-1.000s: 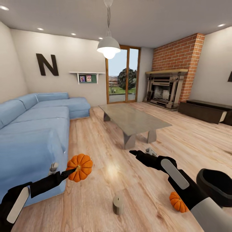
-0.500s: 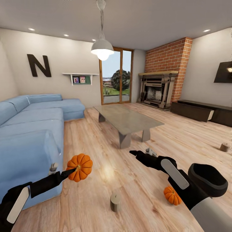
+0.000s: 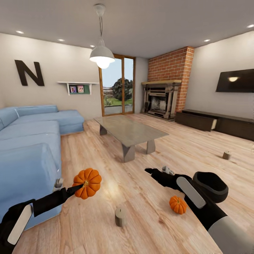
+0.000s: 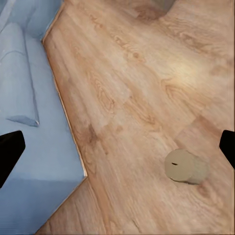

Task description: Place each of the two pumpkins and all three candles from the living room inside a cabinet in the living room (use any cabinet), then make sure every cabinet is closed, and position the cauldron so it is next to a table in the living room.

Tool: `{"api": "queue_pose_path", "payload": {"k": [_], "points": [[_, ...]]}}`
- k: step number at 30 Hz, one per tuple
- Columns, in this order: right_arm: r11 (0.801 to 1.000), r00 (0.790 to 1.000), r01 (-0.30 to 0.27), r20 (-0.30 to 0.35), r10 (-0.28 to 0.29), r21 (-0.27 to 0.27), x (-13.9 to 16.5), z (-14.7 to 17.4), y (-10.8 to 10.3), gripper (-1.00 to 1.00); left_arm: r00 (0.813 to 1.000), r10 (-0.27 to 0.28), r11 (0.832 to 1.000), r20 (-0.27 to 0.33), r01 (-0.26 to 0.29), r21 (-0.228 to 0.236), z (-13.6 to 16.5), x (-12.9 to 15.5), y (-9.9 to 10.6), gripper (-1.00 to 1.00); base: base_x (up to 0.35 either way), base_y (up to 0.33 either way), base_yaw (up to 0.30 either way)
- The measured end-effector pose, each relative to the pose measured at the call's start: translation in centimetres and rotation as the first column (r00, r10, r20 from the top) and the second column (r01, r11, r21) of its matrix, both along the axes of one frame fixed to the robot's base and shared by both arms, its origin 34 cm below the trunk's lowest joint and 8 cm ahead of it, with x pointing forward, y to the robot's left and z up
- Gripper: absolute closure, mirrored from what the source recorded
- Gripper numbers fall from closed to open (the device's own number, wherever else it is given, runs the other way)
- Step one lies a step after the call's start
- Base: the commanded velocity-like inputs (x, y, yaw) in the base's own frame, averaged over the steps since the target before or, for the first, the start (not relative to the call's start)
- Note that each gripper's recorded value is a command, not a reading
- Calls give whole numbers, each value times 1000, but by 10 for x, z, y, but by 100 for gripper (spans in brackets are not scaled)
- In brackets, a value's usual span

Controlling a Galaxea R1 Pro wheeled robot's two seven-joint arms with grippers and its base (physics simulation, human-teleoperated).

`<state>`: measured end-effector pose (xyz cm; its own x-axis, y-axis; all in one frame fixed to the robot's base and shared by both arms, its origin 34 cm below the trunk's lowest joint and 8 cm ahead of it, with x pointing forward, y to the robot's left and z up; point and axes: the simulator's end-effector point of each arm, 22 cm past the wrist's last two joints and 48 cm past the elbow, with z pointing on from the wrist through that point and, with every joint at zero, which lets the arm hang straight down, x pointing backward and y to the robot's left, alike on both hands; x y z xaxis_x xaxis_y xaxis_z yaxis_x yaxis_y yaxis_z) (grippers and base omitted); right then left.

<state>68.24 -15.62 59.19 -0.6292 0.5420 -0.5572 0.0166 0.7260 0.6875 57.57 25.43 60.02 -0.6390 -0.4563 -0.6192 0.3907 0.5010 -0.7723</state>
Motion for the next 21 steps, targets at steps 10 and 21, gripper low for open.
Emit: {"api": "queue_pose_path", "payload": {"k": [10,21], "points": [[957,951,284,-113,-289,-56,8,-86,-85,-100,1000,1,1000,4,-1,1,1,0,1,100,0,0,-26],[893,887,441,-106,-449,-90,9,-106,-127,-100,1000,-1,1000,2,1,3,0,0,-1,100,-1,0,0]]}}
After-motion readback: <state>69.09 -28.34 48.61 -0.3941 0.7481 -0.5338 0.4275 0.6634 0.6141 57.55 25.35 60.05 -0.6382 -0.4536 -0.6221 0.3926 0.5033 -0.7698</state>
